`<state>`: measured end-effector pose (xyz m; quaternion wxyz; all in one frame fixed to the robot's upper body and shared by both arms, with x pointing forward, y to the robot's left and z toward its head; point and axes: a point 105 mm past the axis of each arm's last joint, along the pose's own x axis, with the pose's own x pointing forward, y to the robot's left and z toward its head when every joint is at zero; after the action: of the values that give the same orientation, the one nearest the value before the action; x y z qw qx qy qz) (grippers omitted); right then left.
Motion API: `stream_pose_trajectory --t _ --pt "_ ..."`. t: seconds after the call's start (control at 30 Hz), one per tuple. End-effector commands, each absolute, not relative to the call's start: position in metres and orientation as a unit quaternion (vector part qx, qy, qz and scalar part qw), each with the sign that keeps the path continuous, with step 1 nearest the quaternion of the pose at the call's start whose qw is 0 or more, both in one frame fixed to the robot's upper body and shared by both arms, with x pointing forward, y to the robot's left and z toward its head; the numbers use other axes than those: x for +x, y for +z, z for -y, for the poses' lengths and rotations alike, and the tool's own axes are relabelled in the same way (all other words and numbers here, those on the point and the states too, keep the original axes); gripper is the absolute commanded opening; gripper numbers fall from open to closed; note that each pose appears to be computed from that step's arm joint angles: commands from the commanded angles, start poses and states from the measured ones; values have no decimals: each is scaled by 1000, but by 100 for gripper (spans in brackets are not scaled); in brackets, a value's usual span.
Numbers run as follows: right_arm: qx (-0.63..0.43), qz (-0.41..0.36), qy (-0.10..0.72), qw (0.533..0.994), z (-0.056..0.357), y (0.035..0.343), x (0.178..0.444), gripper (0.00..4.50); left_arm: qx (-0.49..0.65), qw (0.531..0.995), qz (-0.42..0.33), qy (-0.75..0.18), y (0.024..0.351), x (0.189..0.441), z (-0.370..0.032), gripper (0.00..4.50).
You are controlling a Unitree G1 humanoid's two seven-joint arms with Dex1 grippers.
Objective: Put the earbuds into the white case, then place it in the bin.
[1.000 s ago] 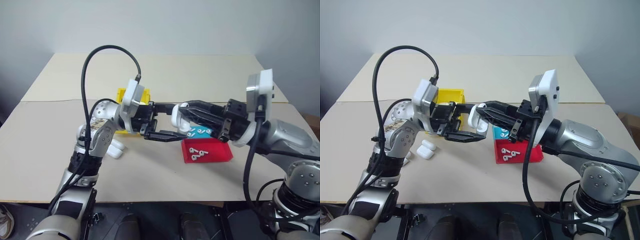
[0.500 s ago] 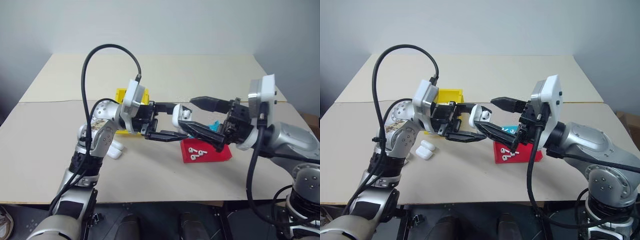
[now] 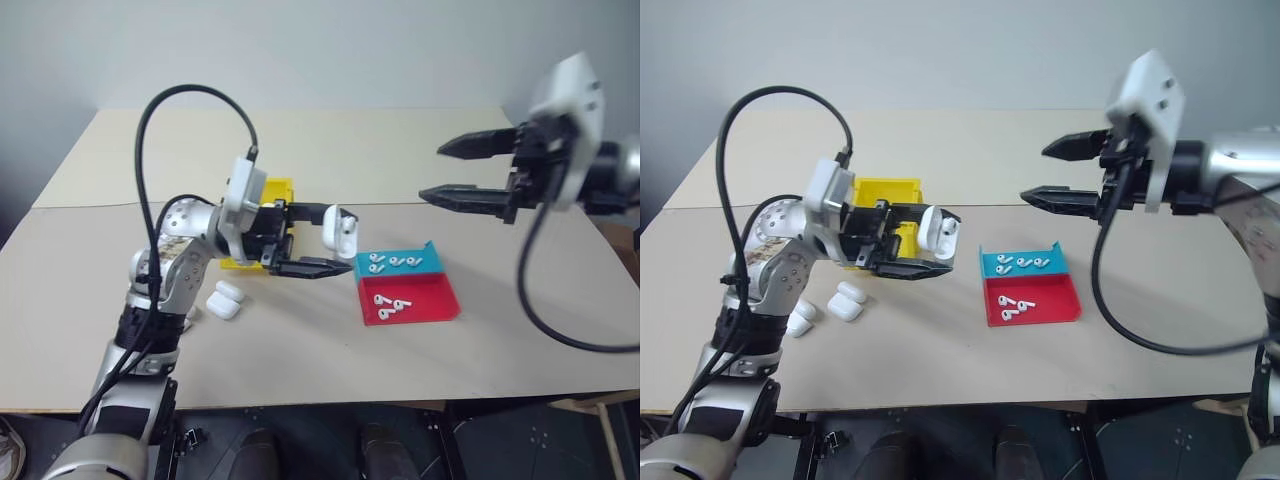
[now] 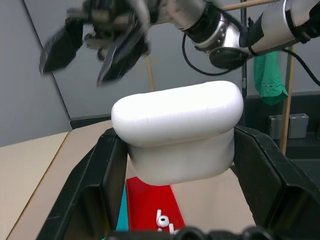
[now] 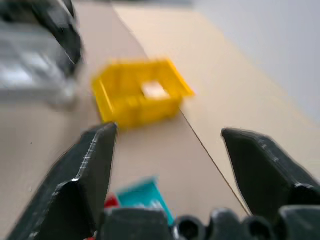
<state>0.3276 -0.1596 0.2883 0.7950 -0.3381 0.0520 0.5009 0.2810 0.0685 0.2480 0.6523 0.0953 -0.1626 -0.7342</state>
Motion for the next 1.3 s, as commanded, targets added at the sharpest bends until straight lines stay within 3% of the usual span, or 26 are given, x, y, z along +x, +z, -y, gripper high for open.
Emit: stream_pose_trajectory --t 0.03,0.1,0.3,0.47,1.3 --pt "-445 -111 526 716 160 269 346 240 106 651 191 -727 257 274 -70 288" --pt "-481 -141 542 675 157 257 357 188 105 653 195 -724 256 273 -69 288" --pt "-582 -191 544 574 166 219 384 188 104 660 206 -715 256 271 -67 288" --pt "-614 -208 544 532 171 198 396 188 107 665 208 -709 253 269 -67 288" --pt "-628 -210 519 541 166 148 412 188 116 682 206 -692 253 262 -73 288"
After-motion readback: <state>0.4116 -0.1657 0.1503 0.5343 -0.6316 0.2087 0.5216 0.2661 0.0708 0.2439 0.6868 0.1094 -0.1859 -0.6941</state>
